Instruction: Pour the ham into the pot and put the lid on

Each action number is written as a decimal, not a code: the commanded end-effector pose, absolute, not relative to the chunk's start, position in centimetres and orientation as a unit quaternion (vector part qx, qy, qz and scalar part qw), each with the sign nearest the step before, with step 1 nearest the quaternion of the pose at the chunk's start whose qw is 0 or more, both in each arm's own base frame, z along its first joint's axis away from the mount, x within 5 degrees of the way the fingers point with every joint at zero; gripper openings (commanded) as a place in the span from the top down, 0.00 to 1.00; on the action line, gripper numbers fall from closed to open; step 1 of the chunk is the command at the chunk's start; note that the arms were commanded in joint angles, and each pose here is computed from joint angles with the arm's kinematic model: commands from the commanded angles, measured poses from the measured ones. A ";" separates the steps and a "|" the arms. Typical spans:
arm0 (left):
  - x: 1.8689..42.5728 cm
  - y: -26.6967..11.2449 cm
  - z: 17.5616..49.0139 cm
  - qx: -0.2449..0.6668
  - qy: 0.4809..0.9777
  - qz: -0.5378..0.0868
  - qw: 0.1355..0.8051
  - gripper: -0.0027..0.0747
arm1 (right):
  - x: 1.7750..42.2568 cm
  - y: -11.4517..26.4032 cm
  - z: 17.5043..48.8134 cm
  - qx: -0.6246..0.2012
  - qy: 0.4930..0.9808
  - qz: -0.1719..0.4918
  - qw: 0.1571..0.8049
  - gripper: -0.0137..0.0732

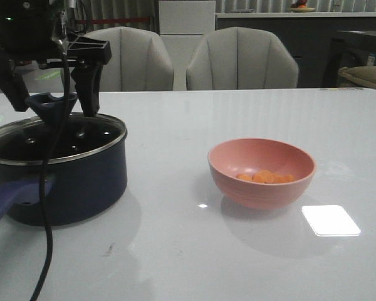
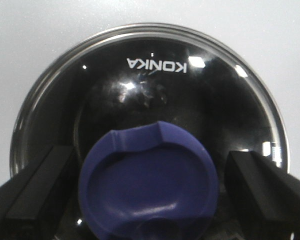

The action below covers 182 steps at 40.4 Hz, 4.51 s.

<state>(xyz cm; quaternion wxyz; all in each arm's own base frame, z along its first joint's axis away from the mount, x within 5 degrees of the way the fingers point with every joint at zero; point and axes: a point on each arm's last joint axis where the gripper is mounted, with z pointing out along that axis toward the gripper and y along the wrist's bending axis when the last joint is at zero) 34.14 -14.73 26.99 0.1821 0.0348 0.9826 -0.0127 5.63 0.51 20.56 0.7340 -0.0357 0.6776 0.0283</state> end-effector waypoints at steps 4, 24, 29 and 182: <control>34.1 -14.6 29.6 0.027 0.973 -0.029 0.229 0.23 | 5.3 0.5 21.6 -0.038 0.636 0.023 0.771 0.66; 33.9 -14.5 30.1 0.028 0.971 -0.028 0.235 0.62 | 5.3 0.5 21.6 -0.038 0.636 0.023 0.771 0.66; 33.4 -14.0 31.5 0.033 0.965 -0.020 0.258 0.62 | 5.3 0.5 21.6 -0.038 0.636 0.023 0.771 0.66; 3.8 -1.7 29.0 0.106 0.674 -0.159 0.713 0.28 | 5.3 0.5 21.9 -0.037 0.621 0.024 0.782 0.66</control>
